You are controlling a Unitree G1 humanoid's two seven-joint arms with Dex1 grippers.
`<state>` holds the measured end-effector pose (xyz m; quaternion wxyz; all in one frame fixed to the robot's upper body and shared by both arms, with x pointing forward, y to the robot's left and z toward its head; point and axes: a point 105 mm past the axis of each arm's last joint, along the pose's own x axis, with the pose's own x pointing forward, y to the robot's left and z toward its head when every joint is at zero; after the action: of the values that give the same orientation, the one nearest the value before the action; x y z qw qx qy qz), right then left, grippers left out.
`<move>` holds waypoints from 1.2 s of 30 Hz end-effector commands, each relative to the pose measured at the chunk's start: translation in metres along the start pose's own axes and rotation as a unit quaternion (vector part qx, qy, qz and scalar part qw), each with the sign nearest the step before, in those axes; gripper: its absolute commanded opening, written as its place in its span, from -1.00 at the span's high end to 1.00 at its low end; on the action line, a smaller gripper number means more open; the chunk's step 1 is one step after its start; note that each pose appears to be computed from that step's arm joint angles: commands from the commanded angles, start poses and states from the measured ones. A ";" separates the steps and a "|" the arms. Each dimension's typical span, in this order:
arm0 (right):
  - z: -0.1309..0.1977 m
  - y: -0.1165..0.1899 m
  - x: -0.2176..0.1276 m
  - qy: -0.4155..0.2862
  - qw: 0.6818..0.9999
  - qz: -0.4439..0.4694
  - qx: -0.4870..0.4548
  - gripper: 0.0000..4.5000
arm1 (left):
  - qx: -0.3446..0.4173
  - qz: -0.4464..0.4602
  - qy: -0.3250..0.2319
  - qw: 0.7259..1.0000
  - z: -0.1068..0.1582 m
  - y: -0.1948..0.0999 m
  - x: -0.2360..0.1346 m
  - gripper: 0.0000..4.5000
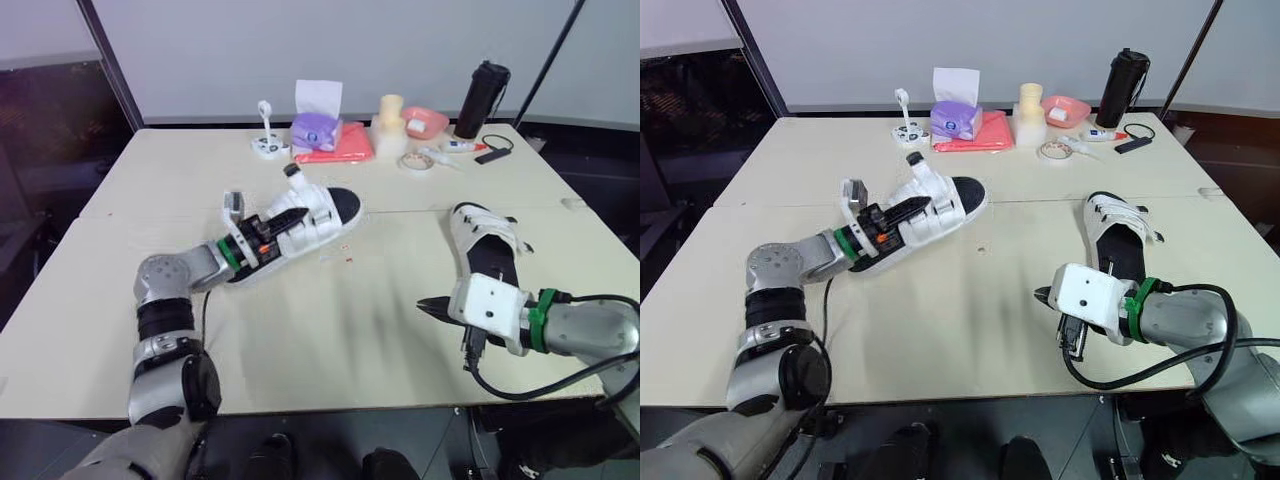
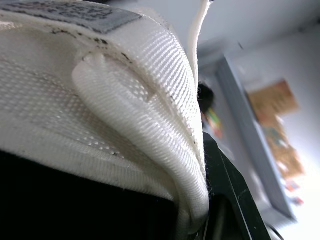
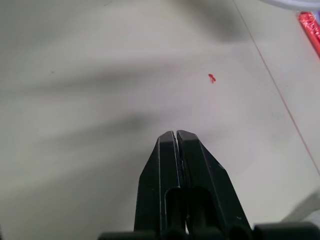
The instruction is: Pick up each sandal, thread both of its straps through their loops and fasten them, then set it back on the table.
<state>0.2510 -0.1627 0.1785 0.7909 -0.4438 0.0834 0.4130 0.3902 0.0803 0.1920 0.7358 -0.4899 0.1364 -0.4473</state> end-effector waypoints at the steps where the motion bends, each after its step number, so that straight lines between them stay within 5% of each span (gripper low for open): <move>1: 0.007 -0.006 0.001 -0.014 1.000 -0.008 -0.021 1.00 | 0.045 0.039 -0.044 0.997 0.003 0.002 0.037 0.99; 11: 0.010 -0.006 0.007 -0.022 0.999 -0.005 -0.024 1.00 | 0.022 0.244 -0.249 0.937 0.025 0.040 0.081 0.99; 23: 0.013 -0.005 0.012 -0.027 0.999 -0.006 -0.020 1.00 | 0.000 0.274 -0.305 0.912 0.015 0.055 0.077 0.99; 27: 0.014 -0.005 0.014 -0.031 0.999 -0.005 -0.021 1.00 | -0.001 0.278 -0.301 0.912 0.013 0.057 0.077 0.29; 32: 0.014 -0.006 0.015 -0.032 0.999 -0.004 -0.021 1.00 | 0.034 0.285 -0.283 0.915 0.019 0.056 0.075 -0.90; 36: 0.015 -0.005 0.017 -0.036 0.999 0.001 -0.021 1.00 | 0.040 0.289 -0.274 0.916 0.027 0.056 0.067 -0.99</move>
<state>0.2625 -0.1476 0.1742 0.7854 -0.4402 0.0690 0.4297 0.4731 0.0455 0.1622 0.8544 -0.5127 0.0602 -0.0592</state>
